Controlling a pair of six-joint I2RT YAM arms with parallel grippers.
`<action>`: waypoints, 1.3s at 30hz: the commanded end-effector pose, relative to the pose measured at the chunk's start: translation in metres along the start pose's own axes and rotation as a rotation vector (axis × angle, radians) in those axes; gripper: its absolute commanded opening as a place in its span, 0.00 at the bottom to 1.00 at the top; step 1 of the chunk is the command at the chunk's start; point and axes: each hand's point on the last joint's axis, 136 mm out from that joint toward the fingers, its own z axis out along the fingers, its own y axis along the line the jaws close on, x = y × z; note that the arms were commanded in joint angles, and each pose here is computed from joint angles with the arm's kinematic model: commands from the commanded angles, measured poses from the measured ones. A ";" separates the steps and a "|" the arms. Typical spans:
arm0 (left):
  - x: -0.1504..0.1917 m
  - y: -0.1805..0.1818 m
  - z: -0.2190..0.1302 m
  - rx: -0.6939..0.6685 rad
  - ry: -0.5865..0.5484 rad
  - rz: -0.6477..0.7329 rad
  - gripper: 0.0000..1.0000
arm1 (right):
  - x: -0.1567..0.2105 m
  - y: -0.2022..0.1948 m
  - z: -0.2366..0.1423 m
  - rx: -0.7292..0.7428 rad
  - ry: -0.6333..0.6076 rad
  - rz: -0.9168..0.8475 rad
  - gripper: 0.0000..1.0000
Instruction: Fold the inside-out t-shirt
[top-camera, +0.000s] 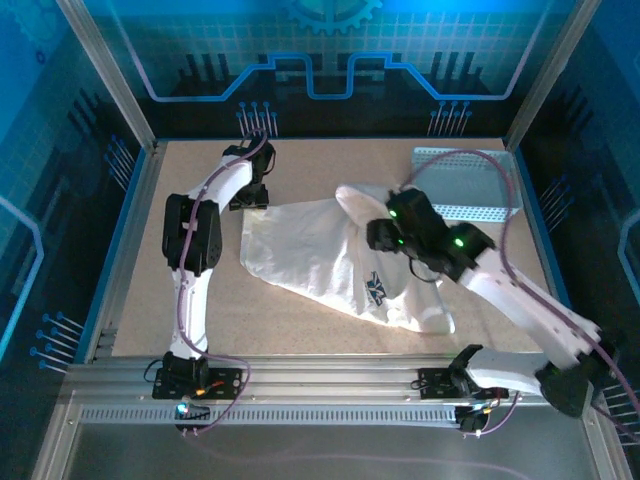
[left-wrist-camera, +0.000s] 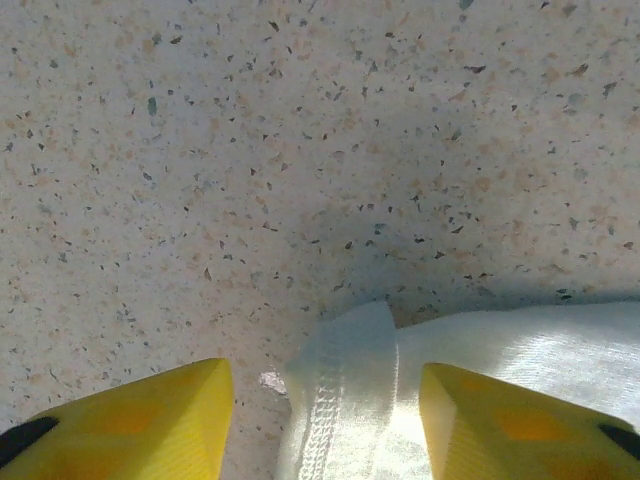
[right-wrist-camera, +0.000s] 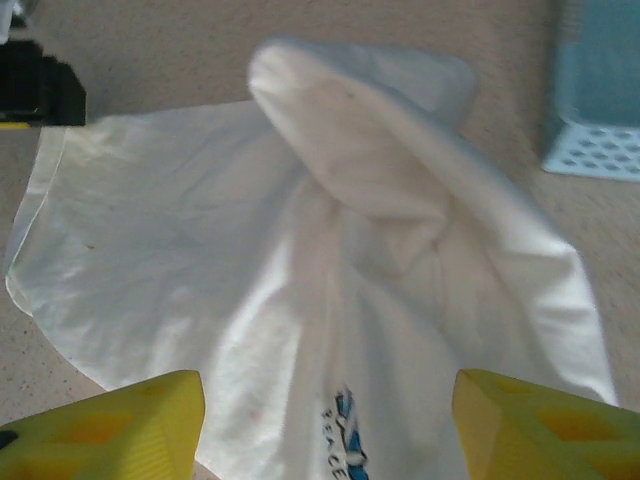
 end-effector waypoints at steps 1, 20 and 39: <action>0.003 0.010 0.006 -0.056 0.029 0.026 0.50 | -0.014 0.046 0.036 -0.075 0.039 -0.148 0.67; -0.001 0.019 0.018 -0.106 0.032 0.024 0.31 | 0.015 0.100 0.243 -0.041 0.285 -0.213 0.58; -0.011 0.048 -0.024 0.163 -0.114 -0.260 0.00 | 0.036 -0.014 0.270 0.280 0.400 -0.054 0.49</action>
